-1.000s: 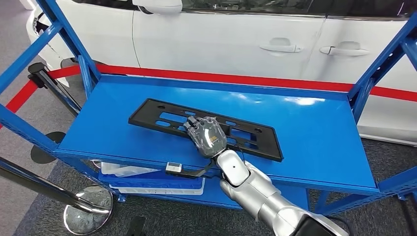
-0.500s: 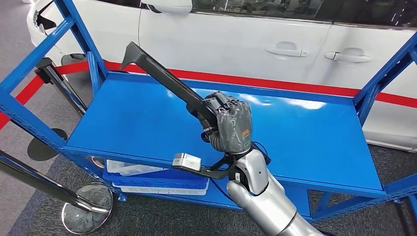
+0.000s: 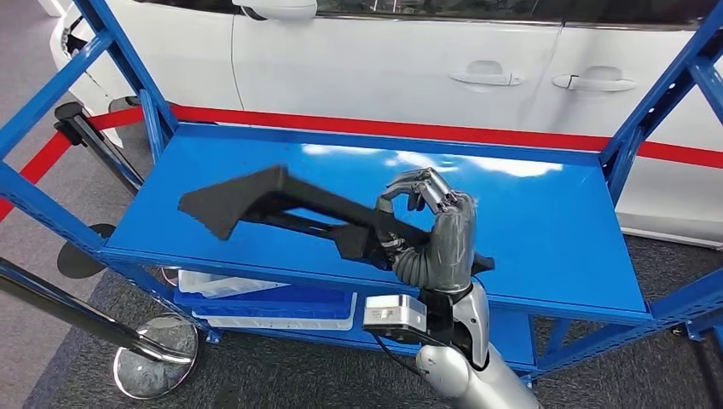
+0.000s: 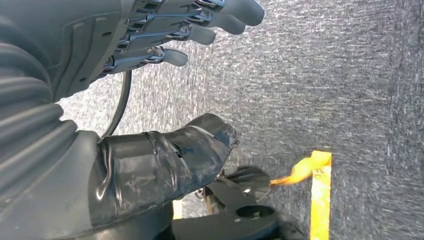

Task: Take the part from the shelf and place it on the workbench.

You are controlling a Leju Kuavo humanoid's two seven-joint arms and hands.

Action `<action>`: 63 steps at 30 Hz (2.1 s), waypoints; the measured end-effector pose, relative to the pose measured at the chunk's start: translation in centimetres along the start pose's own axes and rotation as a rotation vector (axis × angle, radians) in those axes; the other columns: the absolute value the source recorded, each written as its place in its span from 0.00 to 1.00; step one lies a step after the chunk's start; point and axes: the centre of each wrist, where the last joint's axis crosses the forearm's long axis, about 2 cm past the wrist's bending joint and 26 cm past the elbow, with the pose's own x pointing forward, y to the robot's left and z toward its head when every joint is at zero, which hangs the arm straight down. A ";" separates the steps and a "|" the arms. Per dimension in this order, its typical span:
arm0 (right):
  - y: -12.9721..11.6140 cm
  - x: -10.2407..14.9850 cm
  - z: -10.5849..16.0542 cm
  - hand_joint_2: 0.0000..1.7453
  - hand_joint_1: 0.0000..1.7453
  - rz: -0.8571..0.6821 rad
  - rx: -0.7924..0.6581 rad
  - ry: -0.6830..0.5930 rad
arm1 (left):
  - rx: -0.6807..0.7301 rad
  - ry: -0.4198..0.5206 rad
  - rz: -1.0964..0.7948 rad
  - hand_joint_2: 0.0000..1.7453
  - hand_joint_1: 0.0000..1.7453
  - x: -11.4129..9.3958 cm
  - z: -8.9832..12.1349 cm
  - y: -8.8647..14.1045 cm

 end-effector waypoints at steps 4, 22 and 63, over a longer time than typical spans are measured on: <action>-0.7 0.7 0.2 1.00 1.00 -0.015 -0.001 -0.023 | -0.018 -0.036 0.001 1.00 0.00 0.7 -0.4 0.3; -2.0 1.8 1.2 1.00 1.00 -0.066 0.013 -0.060 | -0.037 -0.006 -0.009 1.00 0.00 0.9 -0.6 0.4; -1.7 2.0 1.1 1.00 1.00 -0.151 0.022 -0.064 | -0.043 -0.010 -0.012 1.00 0.00 0.7 -0.6 0.6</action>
